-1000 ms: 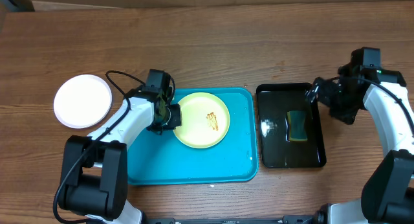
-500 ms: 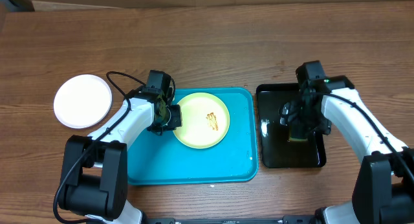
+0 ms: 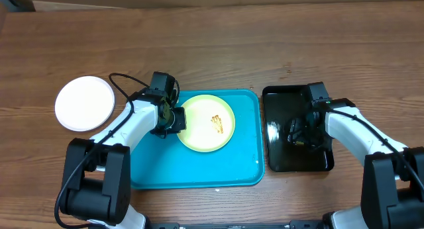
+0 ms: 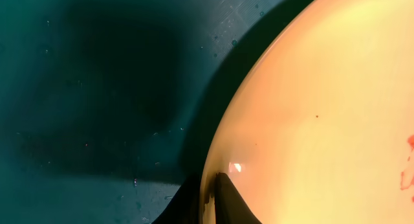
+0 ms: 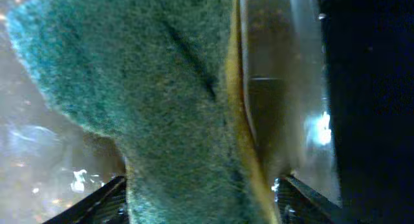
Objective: Clean dirty plates on tray and stack at the side
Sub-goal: 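Grasp the sponge and rub it in the black tray water with right gripper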
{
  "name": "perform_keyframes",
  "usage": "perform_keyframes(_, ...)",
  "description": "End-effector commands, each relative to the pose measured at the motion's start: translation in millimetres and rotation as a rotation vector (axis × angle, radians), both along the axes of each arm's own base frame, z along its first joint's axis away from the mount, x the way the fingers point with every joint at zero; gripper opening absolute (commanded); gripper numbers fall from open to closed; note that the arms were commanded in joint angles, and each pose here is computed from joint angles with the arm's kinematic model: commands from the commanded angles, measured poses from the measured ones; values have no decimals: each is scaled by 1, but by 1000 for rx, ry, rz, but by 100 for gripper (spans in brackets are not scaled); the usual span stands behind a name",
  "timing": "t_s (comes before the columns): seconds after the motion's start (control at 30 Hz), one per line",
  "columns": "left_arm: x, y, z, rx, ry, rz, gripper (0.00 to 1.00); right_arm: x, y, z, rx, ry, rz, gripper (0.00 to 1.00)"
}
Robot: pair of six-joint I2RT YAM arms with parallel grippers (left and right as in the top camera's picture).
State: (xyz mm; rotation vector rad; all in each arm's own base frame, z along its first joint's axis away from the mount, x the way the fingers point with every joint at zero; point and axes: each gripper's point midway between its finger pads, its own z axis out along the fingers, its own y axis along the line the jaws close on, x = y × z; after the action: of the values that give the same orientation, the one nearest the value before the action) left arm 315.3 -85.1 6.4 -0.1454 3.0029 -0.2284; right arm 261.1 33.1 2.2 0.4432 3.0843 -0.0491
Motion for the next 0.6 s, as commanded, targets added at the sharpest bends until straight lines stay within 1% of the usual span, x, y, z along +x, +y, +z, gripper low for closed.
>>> perform_keyframes(0.0, -5, 3, -6, 27, 13, -21, 11, 1, 5, 5, 30, -21, 2, 44)
perform_keyframes(0.07, -5, 3, -6, 27, 13, -21, 11, -1, 5, 5, 29, -13, 2, 13)
perform_keyframes(0.1, -5, 3, -6, 27, 13, -21, 11, -1, 6, 5, 32, -9, 3, 4)
perform_keyframes(0.23, -5, 3, -6, 28, 12, -21, 11, -3, 16, 5, 93, -2, 68, 4)
perform_keyframes(0.27, -5, 3, -6, 28, 13, -21, 11, -4, 21, 6, 118, 1, 87, 13)
perform_keyframes(0.3, -5, 3, -6, 28, 13, -21, 11, -4, 21, 6, 123, 2, 87, 34)
perform_keyframes(0.33, -5, 3, -6, 28, 13, -21, 11, -4, 21, 6, 123, 2, 87, 51)
perform_keyframes(0.37, -5, 3, -6, 28, 13, -21, 11, -4, 21, 6, 123, 2, 87, 60)
perform_keyframes(0.4, -5, 3, -6, 28, 13, -21, 11, -4, 21, 6, 123, 2, 87, 72)
perform_keyframes(0.43, -5, 3, -6, 28, 13, -21, 11, -3, 21, 6, 122, 1, 87, 75)
perform_keyframes(0.47, -5, 3, -6, 28, 13, -21, 11, -2, 21, 6, 123, -3, 87, 76)
perform_keyframes(0.53, -5, 3, -6, 28, 13, -21, 11, 0, 22, 6, 124, -13, 87, 76)
perform_keyframes(0.57, -5, 3, -6, 28, 13, -21, 11, 0, 22, 6, 124, -12, 87, 74)
